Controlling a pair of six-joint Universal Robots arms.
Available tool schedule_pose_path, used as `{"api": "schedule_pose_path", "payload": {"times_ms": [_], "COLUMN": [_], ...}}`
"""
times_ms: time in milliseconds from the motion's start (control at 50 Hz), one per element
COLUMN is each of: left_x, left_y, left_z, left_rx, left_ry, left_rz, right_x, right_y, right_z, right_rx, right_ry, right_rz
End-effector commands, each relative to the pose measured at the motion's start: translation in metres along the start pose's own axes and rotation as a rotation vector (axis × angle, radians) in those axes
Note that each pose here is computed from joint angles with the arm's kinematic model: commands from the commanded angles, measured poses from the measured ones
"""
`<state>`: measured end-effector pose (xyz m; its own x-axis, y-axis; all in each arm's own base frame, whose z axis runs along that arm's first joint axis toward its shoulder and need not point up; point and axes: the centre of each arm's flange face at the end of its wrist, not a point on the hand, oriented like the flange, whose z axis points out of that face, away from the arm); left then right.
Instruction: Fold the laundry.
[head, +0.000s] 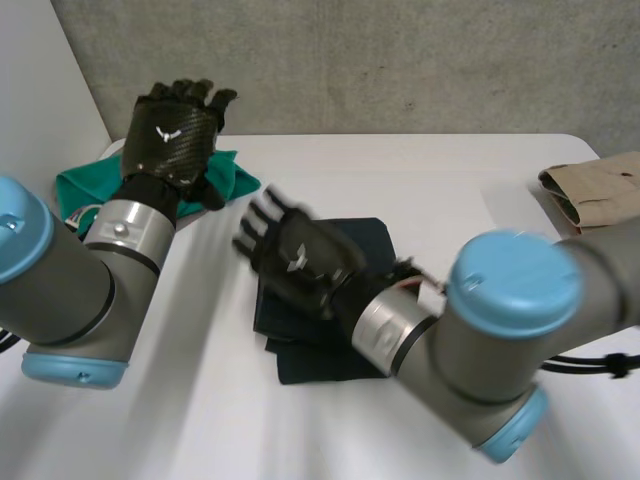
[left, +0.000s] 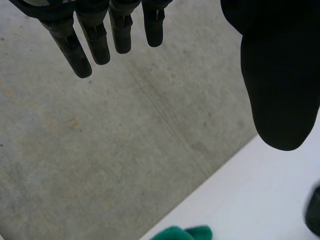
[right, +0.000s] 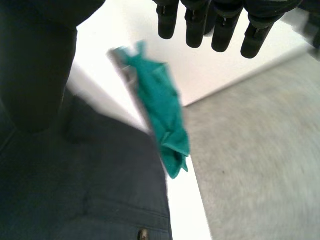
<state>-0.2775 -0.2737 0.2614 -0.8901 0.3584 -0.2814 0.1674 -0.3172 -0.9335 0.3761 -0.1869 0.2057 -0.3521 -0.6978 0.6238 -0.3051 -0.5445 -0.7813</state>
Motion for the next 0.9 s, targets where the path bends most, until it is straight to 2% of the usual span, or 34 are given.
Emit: {"api": "schedule_pose_path", "payload": {"times_ms": [20,60,140,220,300,380,540,660,740,900], "left_x": [0.007,0.018,0.041,0.076,0.095,0.096,0.093,0.092,0.088,0.076], "left_y": [-0.016,-0.023,-0.011,0.019,0.048,0.075,0.102,0.103,0.096,0.034], "left_z": [0.003,0.0,-0.005,-0.012,-0.021,-0.027,-0.036,-0.037,-0.033,-0.007], "left_rx": [0.03,0.021,-0.067,-0.209,-0.358,-0.489,-0.637,-0.653,-0.627,-0.423], "left_ry": [0.028,0.067,0.142,0.233,0.282,0.264,0.225,0.228,0.224,0.236], "left_rz": [-0.117,-0.156,-0.19,-0.19,-0.174,-0.143,-0.099,-0.084,-0.085,-0.114], "right_x": [0.084,0.102,0.111,0.101,0.091,0.073,0.052,0.054,0.071,0.079], "right_y": [0.016,0.03,0.046,0.068,0.084,0.105,0.139,0.144,0.127,0.088], "right_z": [-0.023,-0.034,-0.037,-0.026,-0.018,-0.01,-0.004,-0.006,-0.012,-0.03], "right_rx": [-0.098,-0.185,-0.277,-0.351,-0.398,-0.446,-0.522,-0.565,-0.556,-0.468], "right_ry": [0.264,0.34,0.361,0.316,0.237,0.159,0.128,0.155,0.2,0.272], "right_rz": [0.473,0.518,0.543,0.587,0.64,0.69,0.707,0.611,0.491,0.401]}}
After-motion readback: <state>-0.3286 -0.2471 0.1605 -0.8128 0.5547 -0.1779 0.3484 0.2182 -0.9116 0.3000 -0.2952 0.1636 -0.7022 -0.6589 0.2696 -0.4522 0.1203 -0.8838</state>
